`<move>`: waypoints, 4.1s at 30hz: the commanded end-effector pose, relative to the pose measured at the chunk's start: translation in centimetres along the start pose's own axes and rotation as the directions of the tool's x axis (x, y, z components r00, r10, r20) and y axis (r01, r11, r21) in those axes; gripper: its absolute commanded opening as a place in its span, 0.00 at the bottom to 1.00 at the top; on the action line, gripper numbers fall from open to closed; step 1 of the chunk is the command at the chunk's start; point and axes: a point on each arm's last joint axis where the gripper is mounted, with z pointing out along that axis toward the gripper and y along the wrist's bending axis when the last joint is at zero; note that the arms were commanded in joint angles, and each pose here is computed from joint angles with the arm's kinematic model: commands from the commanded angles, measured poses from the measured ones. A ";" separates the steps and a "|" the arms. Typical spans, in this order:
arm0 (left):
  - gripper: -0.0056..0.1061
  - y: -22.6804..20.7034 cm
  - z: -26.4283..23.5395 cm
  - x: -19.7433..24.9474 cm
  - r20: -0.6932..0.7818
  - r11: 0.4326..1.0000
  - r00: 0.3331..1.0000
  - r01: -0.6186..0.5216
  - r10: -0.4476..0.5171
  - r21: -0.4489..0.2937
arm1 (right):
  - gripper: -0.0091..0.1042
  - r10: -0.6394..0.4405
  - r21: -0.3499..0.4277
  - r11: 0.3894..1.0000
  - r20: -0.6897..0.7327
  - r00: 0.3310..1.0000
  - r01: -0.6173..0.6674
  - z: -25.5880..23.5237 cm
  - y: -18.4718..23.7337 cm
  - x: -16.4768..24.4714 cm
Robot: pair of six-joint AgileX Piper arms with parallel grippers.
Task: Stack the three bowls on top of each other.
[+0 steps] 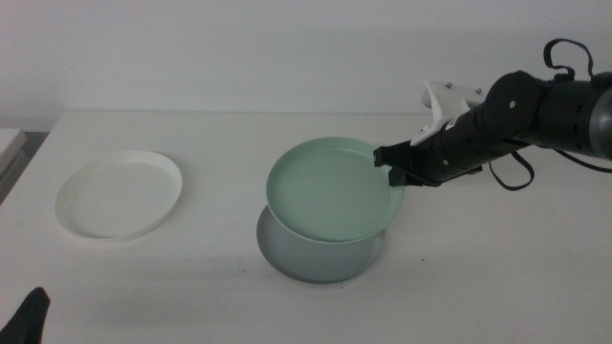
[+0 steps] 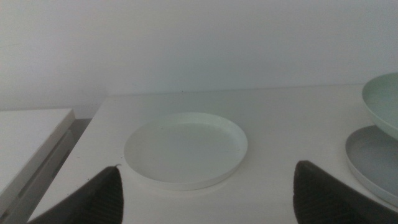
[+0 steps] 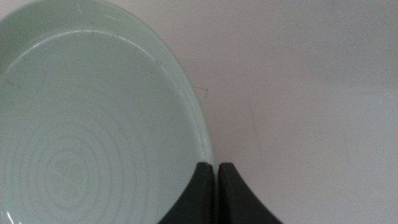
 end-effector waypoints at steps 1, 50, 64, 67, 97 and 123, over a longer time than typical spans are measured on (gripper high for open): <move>0.89 0.0 0.0 -0.1 0.016 1.000 1.000 0.002 -0.002 -0.001 | 0.06 -0.002 0.003 1.000 0.016 1.000 0.002 0.2 0.1 0.1; 0.89 0.0 0.0 -0.1 0.016 1.000 1.000 0.002 -0.002 -0.001 | 0.90 -0.427 0.068 0.899 0.356 0.831 0.433 -26.5 6.3 0.6; 0.89 0.0 0.0 -0.1 0.016 1.000 1.000 0.002 -0.002 -0.001 | 0.90 -0.453 -0.029 0.819 0.581 0.676 0.573 -35.9 7.4 8.4; 0.89 0.0 0.0 -0.1 0.016 1.000 1.000 0.002 -0.002 -0.001 | 0.90 -0.451 -0.032 0.820 0.579 0.679 0.571 -35.9 7.4 8.4; 0.89 5.3 16.4 -10.8 -0.847 0.974 0.487 0.041 -0.214 -0.222 | 0.90 -0.438 -0.045 0.827 0.572 0.693 0.560 -35.8 7.4 8.4; 0.88 10.9 37.5 -1.1 -0.926 0.985 0.340 0.006 -0.164 -0.172 | 0.90 -0.438 -0.045 0.827 0.572 0.693 0.560 -35.8 7.4 8.4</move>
